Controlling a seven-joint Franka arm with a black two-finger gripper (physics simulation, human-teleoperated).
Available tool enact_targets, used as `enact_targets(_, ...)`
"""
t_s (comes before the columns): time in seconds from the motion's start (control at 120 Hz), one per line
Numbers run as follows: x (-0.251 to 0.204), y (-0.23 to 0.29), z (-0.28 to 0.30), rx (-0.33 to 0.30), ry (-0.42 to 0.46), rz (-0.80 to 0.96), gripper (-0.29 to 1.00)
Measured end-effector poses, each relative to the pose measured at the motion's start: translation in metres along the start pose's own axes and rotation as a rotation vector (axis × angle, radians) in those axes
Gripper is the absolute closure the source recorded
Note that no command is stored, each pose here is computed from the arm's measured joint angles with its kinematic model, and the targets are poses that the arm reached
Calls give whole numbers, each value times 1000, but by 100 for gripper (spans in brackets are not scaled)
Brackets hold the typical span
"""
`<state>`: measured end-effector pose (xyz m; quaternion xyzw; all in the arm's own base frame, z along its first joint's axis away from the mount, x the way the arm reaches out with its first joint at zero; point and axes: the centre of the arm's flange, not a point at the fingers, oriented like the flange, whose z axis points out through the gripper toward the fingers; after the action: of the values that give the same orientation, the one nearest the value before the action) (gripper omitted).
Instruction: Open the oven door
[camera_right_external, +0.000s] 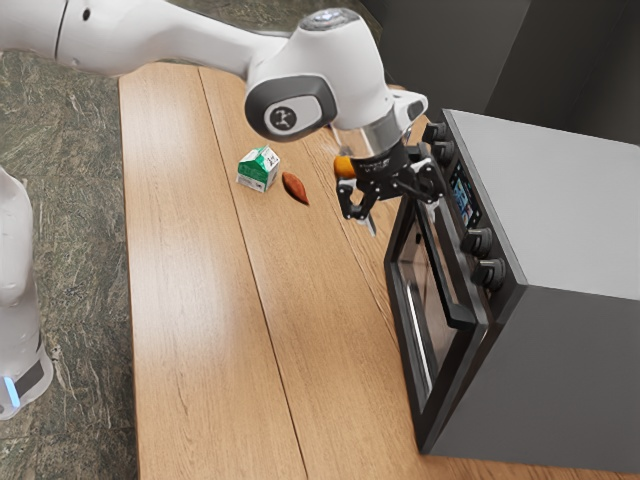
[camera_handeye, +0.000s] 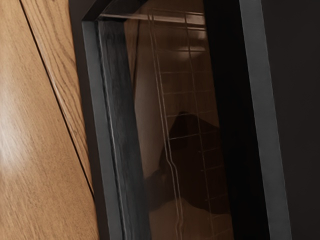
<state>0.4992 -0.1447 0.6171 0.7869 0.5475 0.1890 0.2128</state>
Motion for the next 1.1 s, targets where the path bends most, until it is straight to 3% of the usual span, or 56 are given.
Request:
enact_targets(0.283, 0, -6, -3, 3, -1, -9, 11)
enact_targets(1.1, 0, -69, -11, 37, 19, -65, 13)
